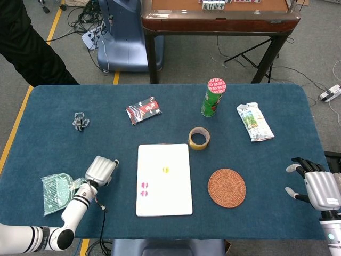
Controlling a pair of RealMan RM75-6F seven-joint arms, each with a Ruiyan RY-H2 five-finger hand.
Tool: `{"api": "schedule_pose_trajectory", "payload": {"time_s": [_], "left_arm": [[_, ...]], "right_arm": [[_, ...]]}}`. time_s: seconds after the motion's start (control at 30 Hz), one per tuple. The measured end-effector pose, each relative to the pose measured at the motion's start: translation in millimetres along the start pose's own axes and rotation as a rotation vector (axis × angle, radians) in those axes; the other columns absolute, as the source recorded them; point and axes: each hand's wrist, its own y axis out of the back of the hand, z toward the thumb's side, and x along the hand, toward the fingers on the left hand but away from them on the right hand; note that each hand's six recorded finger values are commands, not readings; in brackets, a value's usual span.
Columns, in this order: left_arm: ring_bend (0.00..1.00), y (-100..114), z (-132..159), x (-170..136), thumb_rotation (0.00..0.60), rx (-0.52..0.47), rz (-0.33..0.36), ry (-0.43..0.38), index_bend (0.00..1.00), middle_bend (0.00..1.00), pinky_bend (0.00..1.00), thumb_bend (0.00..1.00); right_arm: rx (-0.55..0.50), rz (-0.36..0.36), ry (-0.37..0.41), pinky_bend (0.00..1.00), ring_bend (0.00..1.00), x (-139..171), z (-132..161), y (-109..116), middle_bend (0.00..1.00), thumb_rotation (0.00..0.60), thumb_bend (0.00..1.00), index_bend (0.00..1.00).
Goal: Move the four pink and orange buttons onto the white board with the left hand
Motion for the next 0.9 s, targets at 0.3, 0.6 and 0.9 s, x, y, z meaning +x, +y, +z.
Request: {"api": "schedule_pose_trajectory", "payload": {"time_s": [0.3,0.6,0.9], "left_arm": [[1.00,-13,-11,4,0.600,-0.004,-0.022,0.028,0.44,1.00,1.00,0.36],[1.00,-15,-20,5,0.600,-0.015,-0.026,0.052,0.42,1.00,1.00,0.36],[1.00,-18,-20,5,0.600,-0.022,-0.030,0.048,0.44,1.00,1.00,0.36]], "right_arm": [[0.003,0.006,0.000,0.32,0.24,-1,0,-2,0.26,0.600,0.01,0.40],[0.005,0.009,-0.001,0.32,0.24,-1,1,-3,0.26,0.600,0.01,0.40],[0.004,0.007,-0.002,0.32,0.24,-1,0,-2,0.26,0.600,0.01,0.40]]}}
